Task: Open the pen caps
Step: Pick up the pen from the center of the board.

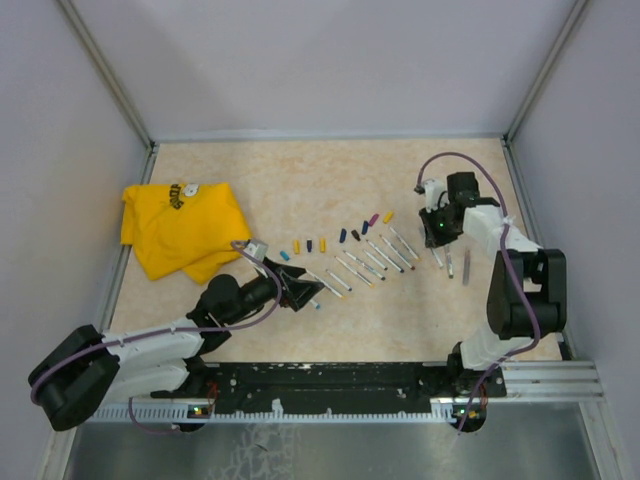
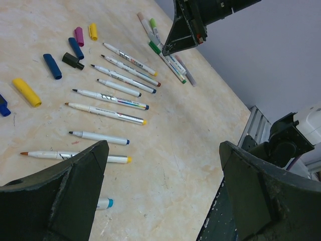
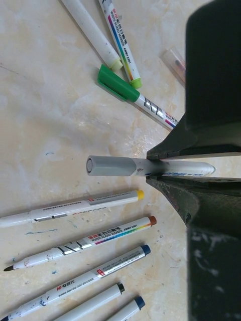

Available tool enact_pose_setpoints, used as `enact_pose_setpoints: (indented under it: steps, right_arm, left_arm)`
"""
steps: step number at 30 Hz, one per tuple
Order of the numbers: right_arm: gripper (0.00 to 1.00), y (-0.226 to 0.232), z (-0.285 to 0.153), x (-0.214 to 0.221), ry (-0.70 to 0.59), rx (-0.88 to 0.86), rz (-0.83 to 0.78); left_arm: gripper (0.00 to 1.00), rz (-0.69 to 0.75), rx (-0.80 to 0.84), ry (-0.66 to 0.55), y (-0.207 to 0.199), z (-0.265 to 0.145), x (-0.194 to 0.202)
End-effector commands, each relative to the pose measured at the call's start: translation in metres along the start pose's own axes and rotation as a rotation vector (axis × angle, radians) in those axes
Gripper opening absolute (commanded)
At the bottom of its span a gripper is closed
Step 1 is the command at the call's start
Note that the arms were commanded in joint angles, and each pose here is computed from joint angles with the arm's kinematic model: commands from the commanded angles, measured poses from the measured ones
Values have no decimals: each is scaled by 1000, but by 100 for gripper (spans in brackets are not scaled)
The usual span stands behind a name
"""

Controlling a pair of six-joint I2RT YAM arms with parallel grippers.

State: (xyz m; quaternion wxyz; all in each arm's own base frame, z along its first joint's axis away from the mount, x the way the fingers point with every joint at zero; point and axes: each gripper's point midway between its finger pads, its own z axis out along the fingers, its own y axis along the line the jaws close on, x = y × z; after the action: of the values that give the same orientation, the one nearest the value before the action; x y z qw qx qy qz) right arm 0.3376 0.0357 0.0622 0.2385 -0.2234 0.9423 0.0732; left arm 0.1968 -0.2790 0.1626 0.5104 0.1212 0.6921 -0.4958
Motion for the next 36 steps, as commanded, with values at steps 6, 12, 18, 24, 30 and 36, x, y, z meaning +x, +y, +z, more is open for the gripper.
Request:
enact_pose_setpoints:
  steps: [6, 12, 18, 24, 30, 36]
  right_arm:
    - [0, 2, -15, -19, -94, -4, -8]
    - [0, 3, -17, -22, -111, -9, -5]
    - [0, 5, -18, -24, -126, -18, -6]
    - [0, 7, -20, -27, -141, -27, -7]
    - [0, 9, -20, -28, -147, -36, -8]
    - [0, 14, -22, -31, -168, -61, -11]
  left_arm:
    - [96, -9, 29, -37, -5, -3, -7]
    - [97, -23, 45, -47, -8, -3, -8]
    - [97, -36, 57, -49, -9, -3, -8]
    - [98, -47, 62, -57, -9, -4, -9]
    - [98, -63, 78, -63, -11, -4, -10]
    - [98, -79, 92, -67, -12, -2, -10]
